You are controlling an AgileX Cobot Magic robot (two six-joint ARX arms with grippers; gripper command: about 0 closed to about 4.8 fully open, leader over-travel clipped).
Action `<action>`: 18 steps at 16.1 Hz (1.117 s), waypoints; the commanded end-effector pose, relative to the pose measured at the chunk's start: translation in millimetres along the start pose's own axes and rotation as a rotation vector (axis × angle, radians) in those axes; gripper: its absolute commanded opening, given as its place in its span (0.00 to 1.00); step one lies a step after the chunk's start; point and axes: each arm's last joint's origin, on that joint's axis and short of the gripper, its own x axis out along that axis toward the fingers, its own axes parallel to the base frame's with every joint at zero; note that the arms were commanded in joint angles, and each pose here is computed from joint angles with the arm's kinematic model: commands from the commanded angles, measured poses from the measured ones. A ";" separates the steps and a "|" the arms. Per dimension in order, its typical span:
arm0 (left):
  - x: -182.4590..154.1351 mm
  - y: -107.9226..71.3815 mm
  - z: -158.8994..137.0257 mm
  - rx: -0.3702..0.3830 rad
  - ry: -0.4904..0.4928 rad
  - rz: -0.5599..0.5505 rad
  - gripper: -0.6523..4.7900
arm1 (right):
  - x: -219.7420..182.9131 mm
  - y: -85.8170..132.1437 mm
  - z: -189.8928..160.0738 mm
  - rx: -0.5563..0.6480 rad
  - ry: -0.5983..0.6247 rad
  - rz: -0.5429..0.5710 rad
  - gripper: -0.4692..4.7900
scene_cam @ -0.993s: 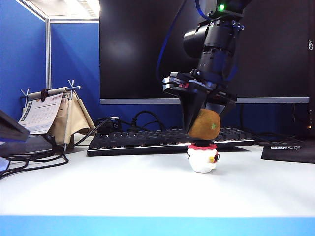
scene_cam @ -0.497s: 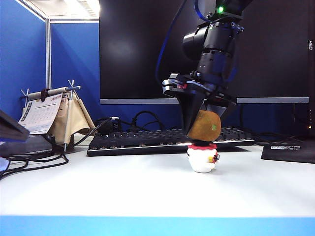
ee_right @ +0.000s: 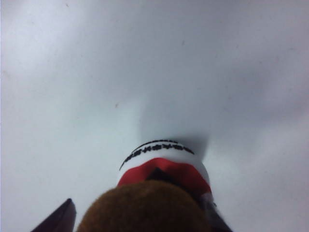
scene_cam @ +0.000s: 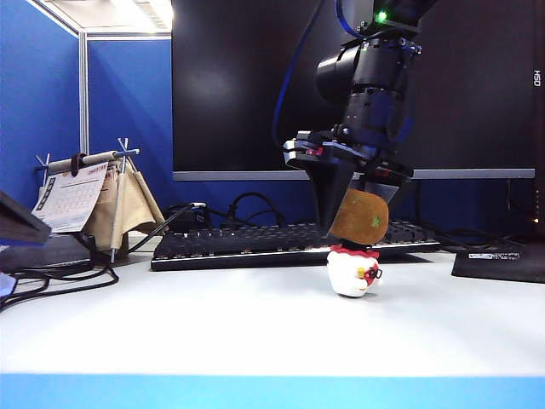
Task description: Place the kiwi on top of the doll with a flat head.
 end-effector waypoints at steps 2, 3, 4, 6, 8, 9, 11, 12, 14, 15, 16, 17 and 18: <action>-0.1 0.1 -1.3 -0.001 0.019 -0.005 0.77 | -2.3 1.0 -0.3 -0.001 0.003 -0.006 0.71; -0.1 0.1 -1.3 -0.001 0.019 -0.005 0.77 | -3.6 1.0 0.1 -0.001 0.001 -0.007 0.71; -0.1 0.1 -1.2 -0.001 0.019 -0.005 0.77 | -7.7 0.9 1.9 -0.002 -0.007 -0.027 0.71; -0.1 0.2 -1.2 -0.001 0.018 -0.004 0.77 | -17.2 2.2 6.3 -0.007 -0.033 -0.033 0.72; -0.1 0.2 -1.2 -0.001 0.017 -0.001 0.77 | -26.4 3.5 10.1 -0.012 -0.059 -0.037 0.71; -0.1 0.2 -1.2 -0.001 0.017 -0.001 0.77 | -26.6 3.6 10.1 -0.012 -0.058 -0.037 0.71; -0.1 0.2 -1.2 -0.001 0.017 -0.001 0.77 | -25.7 3.4 10.0 -0.011 -0.053 -0.036 0.71; -0.1 0.2 -1.2 -0.001 0.017 -0.001 0.77 | -25.7 3.4 10.0 -0.011 -0.054 -0.037 0.71; -0.1 0.2 -1.2 -0.001 0.017 -0.001 0.77 | -25.8 3.2 10.2 -0.012 -0.056 -0.037 0.71; -0.1 0.3 -1.2 -0.001 0.018 -0.001 0.77 | -26.0 3.2 10.4 -0.012 -0.059 -0.037 0.71; -0.1 0.3 -1.2 -0.001 0.018 -0.001 0.77 | -26.2 3.5 10.2 -0.012 -0.057 -0.032 0.72; -0.1 0.2 -1.2 -0.001 0.017 -0.001 0.77 | -26.1 3.6 10.1 -0.012 -0.057 -0.028 0.76; -0.1 0.3 -1.2 -0.001 0.018 -0.001 0.77 | -26.2 4.0 10.3 -0.013 -0.061 -0.013 0.86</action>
